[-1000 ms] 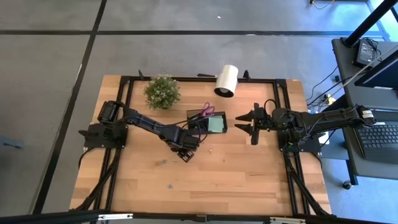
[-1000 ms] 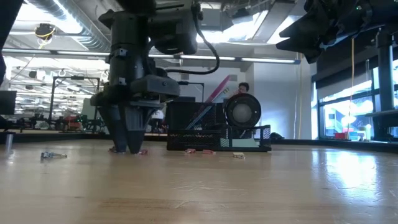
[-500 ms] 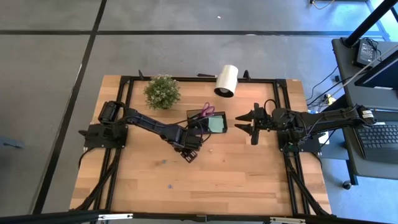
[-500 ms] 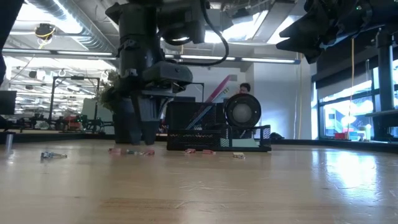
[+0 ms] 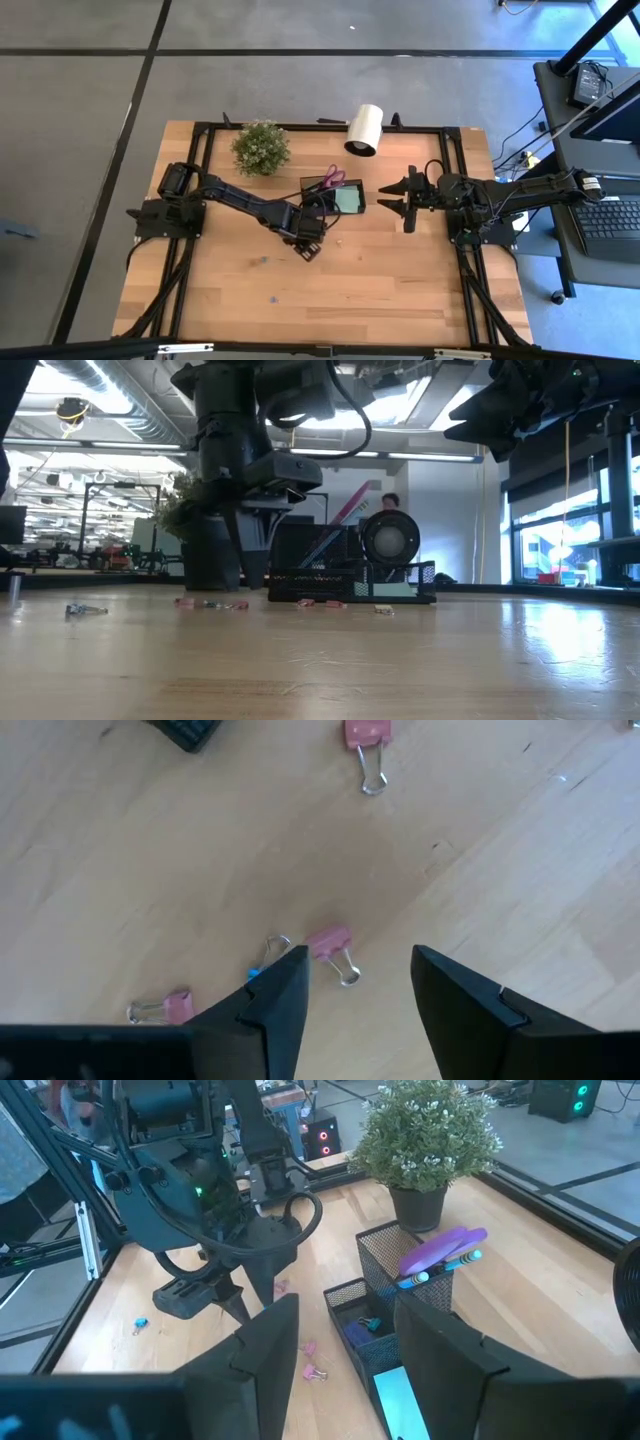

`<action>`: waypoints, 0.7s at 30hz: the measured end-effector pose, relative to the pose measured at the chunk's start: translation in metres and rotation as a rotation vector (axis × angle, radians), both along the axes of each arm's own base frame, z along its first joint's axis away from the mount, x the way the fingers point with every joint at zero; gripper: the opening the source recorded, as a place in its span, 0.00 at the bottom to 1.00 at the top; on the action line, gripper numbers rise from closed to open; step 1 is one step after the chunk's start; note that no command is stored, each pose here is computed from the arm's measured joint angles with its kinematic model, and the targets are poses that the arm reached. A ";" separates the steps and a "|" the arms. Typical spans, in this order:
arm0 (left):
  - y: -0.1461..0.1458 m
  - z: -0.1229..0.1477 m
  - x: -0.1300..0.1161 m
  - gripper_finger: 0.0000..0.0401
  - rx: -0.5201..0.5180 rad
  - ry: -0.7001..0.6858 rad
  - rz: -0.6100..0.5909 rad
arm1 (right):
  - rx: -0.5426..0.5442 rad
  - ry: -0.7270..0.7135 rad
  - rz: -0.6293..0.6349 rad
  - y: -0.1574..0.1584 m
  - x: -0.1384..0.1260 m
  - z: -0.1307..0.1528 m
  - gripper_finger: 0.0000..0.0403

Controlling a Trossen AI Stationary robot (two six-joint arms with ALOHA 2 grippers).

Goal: Pick and place office supplies into organizer
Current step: Put the pink binder clip into the black desk organizer

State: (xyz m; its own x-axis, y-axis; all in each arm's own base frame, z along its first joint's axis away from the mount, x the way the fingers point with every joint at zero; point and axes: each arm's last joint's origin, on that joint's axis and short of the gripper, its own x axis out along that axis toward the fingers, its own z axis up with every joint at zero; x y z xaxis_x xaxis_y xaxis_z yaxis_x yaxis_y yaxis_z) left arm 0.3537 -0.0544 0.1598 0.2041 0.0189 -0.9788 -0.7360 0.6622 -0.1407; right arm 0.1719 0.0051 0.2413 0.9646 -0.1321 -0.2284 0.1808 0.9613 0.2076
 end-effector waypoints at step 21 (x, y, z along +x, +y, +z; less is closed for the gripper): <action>-0.001 -0.009 0.003 0.43 0.007 0.010 -0.027 | 0.000 0.001 0.001 0.000 0.000 0.000 0.42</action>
